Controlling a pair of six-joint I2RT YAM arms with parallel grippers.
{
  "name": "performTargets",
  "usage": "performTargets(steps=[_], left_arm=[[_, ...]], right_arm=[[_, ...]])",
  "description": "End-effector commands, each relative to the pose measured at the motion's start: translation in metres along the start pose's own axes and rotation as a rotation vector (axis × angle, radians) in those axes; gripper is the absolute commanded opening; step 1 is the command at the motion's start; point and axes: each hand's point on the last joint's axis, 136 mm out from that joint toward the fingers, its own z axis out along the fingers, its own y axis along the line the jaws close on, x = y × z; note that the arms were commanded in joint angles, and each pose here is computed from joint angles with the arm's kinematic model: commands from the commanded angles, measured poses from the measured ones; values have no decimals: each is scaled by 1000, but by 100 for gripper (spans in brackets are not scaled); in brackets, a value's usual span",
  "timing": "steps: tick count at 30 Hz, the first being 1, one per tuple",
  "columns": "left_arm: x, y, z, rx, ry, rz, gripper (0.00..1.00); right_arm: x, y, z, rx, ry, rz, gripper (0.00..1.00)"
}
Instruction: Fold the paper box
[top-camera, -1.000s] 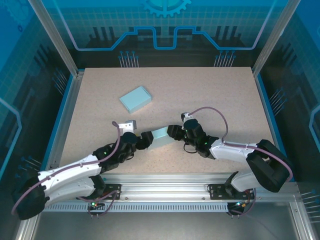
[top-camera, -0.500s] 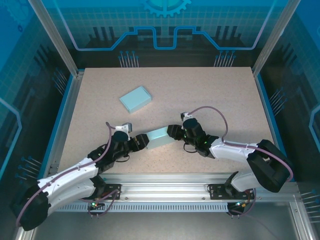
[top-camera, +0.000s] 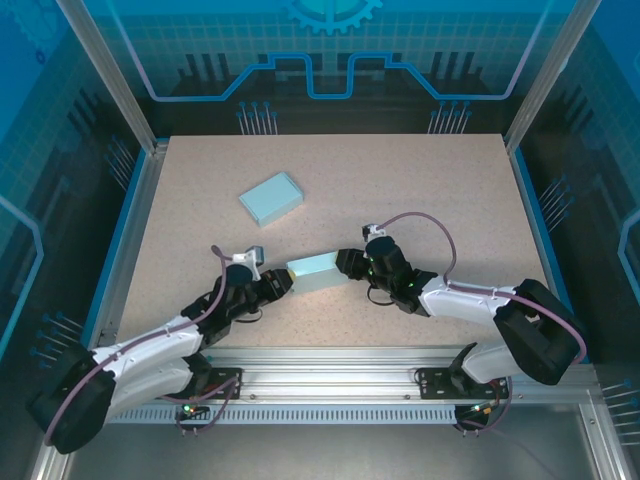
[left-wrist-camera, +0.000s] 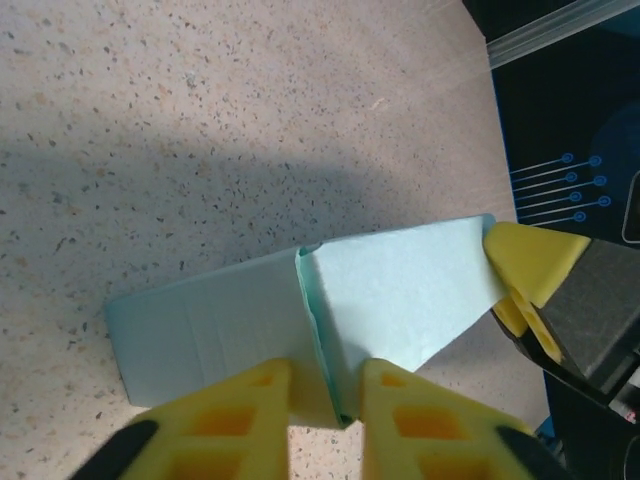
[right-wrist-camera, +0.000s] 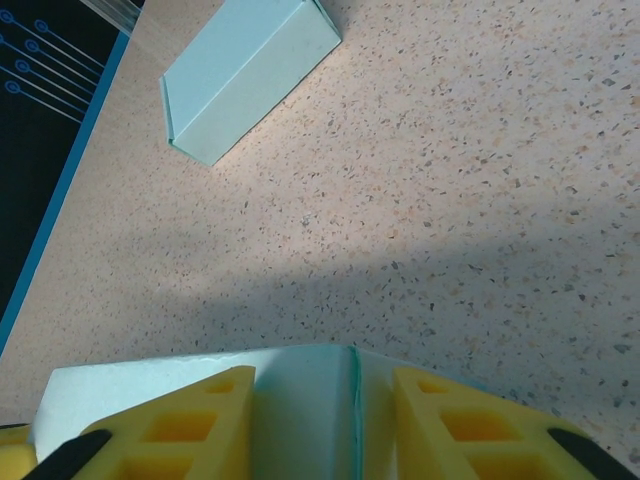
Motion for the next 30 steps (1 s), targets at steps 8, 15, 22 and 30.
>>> performTargets(steps=[8,15,22,30], left_arm=[[31,55,-7,-162,82,-38,0],[35,55,-1,-152,101,-28,0],[46,31,7,-76,155,59,4],[66,26,6,-100,224,157,12]], right_arm=[[107,-95,-9,304,371,-39,23],[108,-91,-5,251,347,-71,19],[99,-89,-7,210,285,-132,20],[106,-108,-23,262,269,-156,21]])
